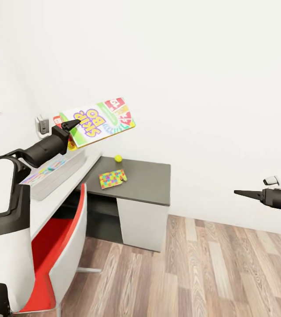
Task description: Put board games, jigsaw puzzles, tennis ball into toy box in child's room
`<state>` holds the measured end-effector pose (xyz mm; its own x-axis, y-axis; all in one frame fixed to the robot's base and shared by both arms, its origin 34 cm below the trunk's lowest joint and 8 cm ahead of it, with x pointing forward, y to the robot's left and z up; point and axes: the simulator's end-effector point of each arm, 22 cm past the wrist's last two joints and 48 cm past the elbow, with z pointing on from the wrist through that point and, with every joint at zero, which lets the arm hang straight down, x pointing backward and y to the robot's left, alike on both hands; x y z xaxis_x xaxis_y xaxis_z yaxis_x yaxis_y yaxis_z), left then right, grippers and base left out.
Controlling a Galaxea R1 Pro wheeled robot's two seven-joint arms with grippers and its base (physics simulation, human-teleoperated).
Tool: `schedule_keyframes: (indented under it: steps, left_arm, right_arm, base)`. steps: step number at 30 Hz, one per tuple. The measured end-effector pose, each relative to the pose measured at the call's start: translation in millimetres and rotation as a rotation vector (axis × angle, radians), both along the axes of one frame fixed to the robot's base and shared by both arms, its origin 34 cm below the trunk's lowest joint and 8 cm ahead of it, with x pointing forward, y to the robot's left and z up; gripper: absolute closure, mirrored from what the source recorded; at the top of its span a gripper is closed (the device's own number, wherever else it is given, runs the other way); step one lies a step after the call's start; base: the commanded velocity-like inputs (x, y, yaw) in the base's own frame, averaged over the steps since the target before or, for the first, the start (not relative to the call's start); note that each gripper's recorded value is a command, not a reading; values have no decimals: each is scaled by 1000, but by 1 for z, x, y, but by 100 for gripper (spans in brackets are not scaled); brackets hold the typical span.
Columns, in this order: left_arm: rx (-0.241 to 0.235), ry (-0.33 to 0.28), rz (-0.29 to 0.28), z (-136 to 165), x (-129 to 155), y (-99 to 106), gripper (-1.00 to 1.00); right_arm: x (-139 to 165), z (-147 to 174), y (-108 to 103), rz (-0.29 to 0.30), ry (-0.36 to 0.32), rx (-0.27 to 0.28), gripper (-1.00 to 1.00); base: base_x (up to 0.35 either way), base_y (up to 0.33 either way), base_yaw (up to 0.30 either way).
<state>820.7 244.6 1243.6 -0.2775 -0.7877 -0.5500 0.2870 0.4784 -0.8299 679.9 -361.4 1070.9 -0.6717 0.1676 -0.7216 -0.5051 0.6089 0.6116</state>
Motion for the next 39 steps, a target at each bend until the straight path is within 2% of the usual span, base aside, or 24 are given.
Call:
schedule_keyframes:
  steps: [4, 8, 9, 10, 11, 12, 16, 19, 28, 39]
  left_arm:
    - [7, 5, 36, -2, -3, 21, 100]
    - [10, 25, 103, -13, -8, 62, 100]
    - [2, 32, 117, -17, -10, 73, 100]
    - [-25, 45, 135, -25, -16, 91, 100]
    - [-20, 62, 155, -34, -18, 103, 100]
    - [-44, 65, 158, -37, -22, 110, 100]
    - [-64, 96, 204, -54, -32, 143, 100]
    - [-73, 120, 234, -67, -39, 163, 100]
    - [-94, 146, 272, -84, -46, 179, 100]
    - [-109, 153, 277, -89, -51, 180, 100]
  right_arm:
    - [-1, 4, 0, 1, -8, 0, -100]
    - [-4, 2, 3, 5, -4, 3, -100]
    - [-5, 1, 3, 6, -2, 4, -100]
    - [-6, -1, 7, 11, 0, 7, -100]
    - [-7, -2, 10, 15, 0, 10, -100]
    - [-8, -3, 13, 21, -1, 15, -100]
    - [-9, -7, 32, 44, -6, 37, -100]
    - [-9, -14, 43, 53, -2, 24, -100]
    - [-11, -21, 50, 54, 18, -8, -100]
    - [-14, -25, 59, 74, 25, -23, -100]
  base:
    - [268, -210, 0]
    - [269, -206, 0]
    - [274, -186, 0]
    - [276, -167, 0]
    - [275, -141, 13]
    - [256, -113, 41]
    - [163, -67, 132]
    - [65, -27, 219]
    - [18, -7, 260]
    - [2, -1, 214]
